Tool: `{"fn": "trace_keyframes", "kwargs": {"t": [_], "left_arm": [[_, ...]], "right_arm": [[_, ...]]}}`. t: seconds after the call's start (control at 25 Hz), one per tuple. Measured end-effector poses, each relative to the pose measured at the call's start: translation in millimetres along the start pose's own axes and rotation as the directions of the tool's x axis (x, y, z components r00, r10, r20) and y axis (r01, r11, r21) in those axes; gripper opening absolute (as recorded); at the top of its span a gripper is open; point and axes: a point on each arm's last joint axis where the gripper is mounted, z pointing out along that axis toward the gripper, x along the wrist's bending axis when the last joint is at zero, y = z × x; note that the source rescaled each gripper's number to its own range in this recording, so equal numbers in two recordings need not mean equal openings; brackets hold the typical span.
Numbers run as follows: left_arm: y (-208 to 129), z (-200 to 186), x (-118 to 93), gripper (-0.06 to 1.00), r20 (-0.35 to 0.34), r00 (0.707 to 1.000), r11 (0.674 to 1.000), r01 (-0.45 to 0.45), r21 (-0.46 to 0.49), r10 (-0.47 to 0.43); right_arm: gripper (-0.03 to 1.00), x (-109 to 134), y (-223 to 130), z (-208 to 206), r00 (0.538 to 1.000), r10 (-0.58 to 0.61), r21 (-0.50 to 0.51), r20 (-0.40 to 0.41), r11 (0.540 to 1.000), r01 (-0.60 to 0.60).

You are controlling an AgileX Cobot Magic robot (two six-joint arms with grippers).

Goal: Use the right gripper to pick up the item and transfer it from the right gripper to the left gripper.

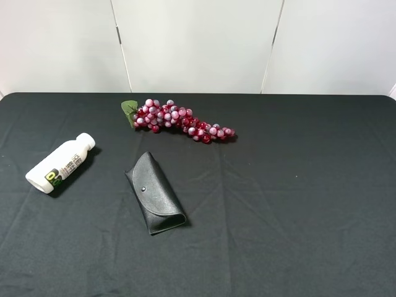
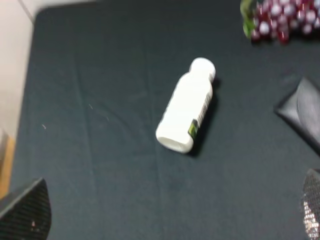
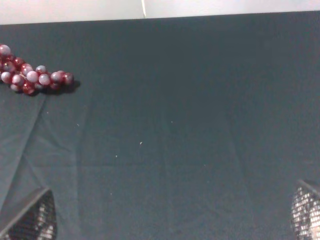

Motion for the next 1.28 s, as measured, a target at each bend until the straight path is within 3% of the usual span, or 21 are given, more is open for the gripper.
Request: {"fn": "trace_keyframes", "kwargs": {"t": [0.2,0.4,0.68,0.84,1.28], "left_arm": [[-24.6,-10.5,-2.6,1.0,-0.007,1.0,0.997,0.029,-0.077,-0.03],[-51.8,-1.4,-5.5,1.0,-0.005,0.998,0.994,0.063,-0.086,-0.063],[-76.7,29.6,-7.9,1.0,0.0,0.998,0.998,0.07,0.012,-0.07],[-83.9,43.2,-8.7,1.0,0.004,0.997,0.996,0.071,0.057,-0.071],[-82.3,53.2,-8.4,1.0,0.002,0.997,0.997,0.072,0.009,-0.072]], "right_arm": [[1.0,0.0,0.0,0.0,1.0,0.0,0.0,0.0,1.0,0.0],[1.0,0.0,0.0,0.0,1.0,0.0,0.0,0.0,1.0,0.0],[1.0,0.0,0.0,0.0,1.0,0.0,0.0,0.0,1.0,0.0],[1.0,0.0,0.0,0.0,1.0,0.0,0.0,0.0,1.0,0.0],[1.0,0.0,0.0,0.0,1.0,0.0,0.0,0.0,1.0,0.0]]}}
